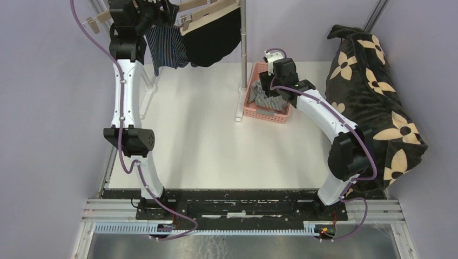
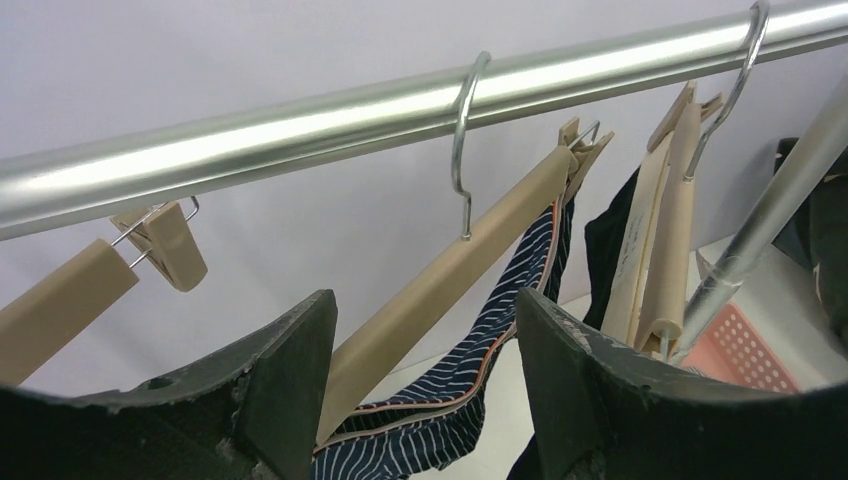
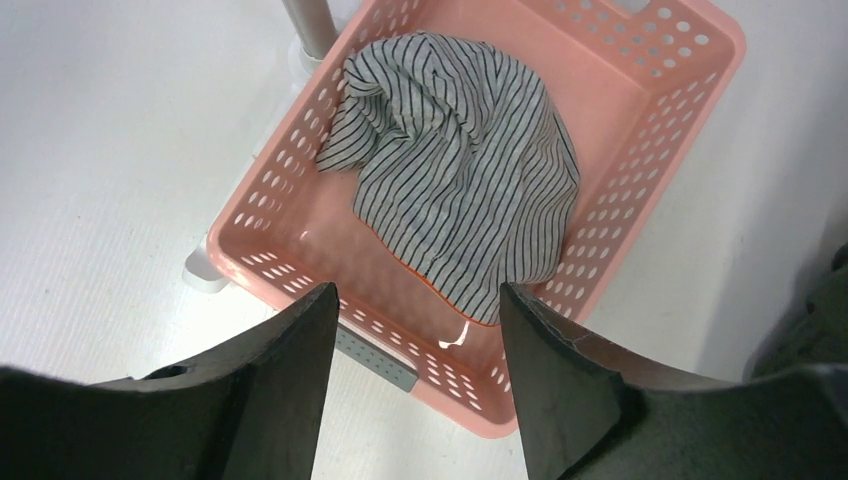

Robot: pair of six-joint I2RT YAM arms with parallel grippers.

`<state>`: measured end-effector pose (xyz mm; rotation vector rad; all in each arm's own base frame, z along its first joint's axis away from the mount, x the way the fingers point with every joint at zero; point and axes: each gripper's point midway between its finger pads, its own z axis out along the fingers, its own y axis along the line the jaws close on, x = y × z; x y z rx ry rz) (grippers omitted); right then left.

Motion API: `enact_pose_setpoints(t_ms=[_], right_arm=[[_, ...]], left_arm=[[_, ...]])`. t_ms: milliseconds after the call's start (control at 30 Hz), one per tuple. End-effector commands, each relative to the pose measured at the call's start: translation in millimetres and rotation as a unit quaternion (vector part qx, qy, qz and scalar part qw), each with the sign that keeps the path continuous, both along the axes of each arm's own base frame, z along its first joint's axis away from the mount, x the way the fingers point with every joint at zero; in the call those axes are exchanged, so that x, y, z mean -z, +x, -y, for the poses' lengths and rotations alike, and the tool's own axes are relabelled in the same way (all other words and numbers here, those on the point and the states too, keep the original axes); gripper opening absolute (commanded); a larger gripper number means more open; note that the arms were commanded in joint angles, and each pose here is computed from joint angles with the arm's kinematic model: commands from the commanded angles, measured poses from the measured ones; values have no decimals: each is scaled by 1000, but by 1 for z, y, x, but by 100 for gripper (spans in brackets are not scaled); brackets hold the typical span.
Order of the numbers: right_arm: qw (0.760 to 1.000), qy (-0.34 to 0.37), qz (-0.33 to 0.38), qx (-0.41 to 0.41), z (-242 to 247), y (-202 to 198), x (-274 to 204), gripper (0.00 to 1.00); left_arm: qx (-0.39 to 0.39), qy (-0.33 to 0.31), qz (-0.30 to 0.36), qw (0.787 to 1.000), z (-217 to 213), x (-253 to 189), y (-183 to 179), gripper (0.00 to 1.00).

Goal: Remove the underwear clipped to the hanger

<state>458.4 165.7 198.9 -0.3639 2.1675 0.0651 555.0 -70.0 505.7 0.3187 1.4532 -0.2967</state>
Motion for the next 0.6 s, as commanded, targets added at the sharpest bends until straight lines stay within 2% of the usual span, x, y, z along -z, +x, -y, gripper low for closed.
enact_pose_setpoints(t_ms=[0, 300, 467, 567], right_arm=[[999, 7, 31, -9, -9, 3, -20, 68], [999, 3, 31, -23, -20, -2, -21, 68], [999, 2, 31, -31, -27, -3, -22, 68], [999, -1, 30, -38, -33, -4, -22, 68]], left_arm=[[-29, 33, 32, 999, -8, -6, 12, 73], [-101, 62, 4, 993, -34, 16, 24, 72], [-96, 67, 0, 993, -33, 20, 25, 71], [-86, 64, -2, 994, -30, 24, 27, 66]])
